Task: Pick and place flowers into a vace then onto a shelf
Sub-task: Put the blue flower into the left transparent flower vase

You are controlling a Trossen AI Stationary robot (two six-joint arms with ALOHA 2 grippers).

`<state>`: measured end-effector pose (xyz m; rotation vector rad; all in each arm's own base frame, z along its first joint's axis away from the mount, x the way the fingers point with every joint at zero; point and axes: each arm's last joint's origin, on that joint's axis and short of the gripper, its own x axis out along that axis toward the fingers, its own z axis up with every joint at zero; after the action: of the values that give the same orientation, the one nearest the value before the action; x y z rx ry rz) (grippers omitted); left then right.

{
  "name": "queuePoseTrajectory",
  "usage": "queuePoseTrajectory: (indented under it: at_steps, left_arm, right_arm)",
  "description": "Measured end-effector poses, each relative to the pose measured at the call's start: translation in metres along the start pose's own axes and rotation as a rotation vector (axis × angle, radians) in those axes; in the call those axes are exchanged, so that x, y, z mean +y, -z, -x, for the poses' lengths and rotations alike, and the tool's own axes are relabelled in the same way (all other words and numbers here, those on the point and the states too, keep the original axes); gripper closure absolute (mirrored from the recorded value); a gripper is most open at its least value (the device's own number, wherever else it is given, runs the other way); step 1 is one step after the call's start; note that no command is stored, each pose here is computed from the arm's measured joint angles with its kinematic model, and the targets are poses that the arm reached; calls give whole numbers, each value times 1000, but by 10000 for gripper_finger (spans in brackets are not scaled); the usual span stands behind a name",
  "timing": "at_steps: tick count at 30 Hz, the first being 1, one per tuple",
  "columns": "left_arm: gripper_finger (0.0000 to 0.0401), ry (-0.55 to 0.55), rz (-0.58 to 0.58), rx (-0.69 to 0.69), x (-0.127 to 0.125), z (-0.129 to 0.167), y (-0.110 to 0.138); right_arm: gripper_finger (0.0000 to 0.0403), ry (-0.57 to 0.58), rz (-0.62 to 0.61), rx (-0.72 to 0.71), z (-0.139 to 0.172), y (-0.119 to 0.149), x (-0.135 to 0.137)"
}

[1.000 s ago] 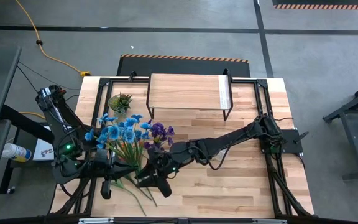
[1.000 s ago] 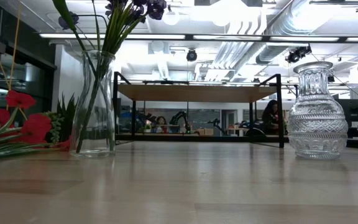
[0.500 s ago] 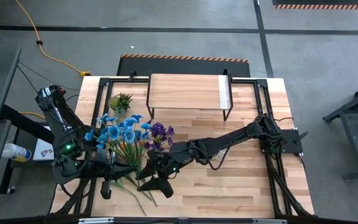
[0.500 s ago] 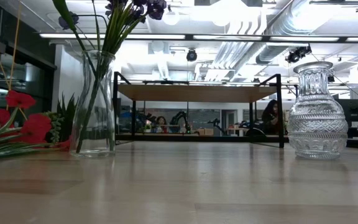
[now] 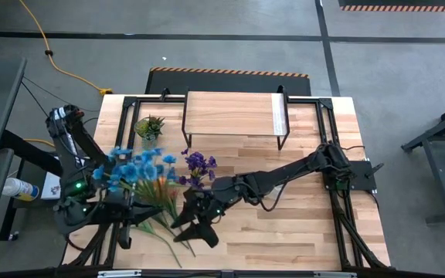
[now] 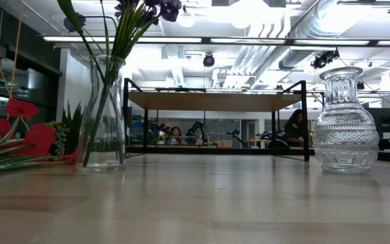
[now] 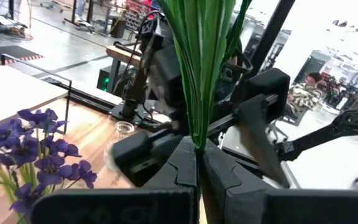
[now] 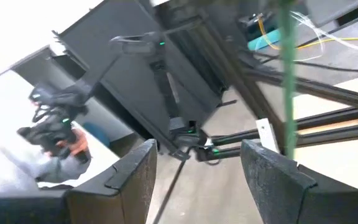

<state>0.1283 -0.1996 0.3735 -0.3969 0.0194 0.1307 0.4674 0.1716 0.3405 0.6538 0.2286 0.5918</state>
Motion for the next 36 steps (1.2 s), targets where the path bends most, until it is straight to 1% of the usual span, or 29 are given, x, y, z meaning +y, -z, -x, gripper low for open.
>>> queuePoseTrajectory:
  at_steps: [7,13,17,20,23,26,30,32,34,36]
  left_arm:
    - [366,-8,18,-23,-5,18,1]
    - [366,15,31,-32,-10,31,-2]
    - [366,22,24,-36,-13,39,-3]
    - [366,13,2,-40,-13,42,-2]
    - [366,0,-40,-44,-14,41,0]
    - [366,-15,-96,-47,-17,40,6]
    - [366,-76,-174,-65,-24,38,21]
    - [366,-122,-203,-82,-28,36,31]
    - [366,-132,-227,-84,-32,33,41]
    - [366,-152,-221,-90,-34,26,48]
  right_arm:
    - [183,-24,13,-36,2,-6,5]
    - [192,-89,41,-90,3,-12,11]
    - [199,-149,73,-170,5,-20,16]
    - [203,-203,122,-245,8,-28,21]
    - [206,-273,164,-321,13,-37,25]
    - [208,-344,205,-381,19,-46,27]
    - [206,-400,254,-461,27,-55,30]
    - [206,-405,290,-482,30,-58,32]
    - [207,-401,329,-491,34,-62,36]
    - [209,-397,382,-517,40,-68,40]
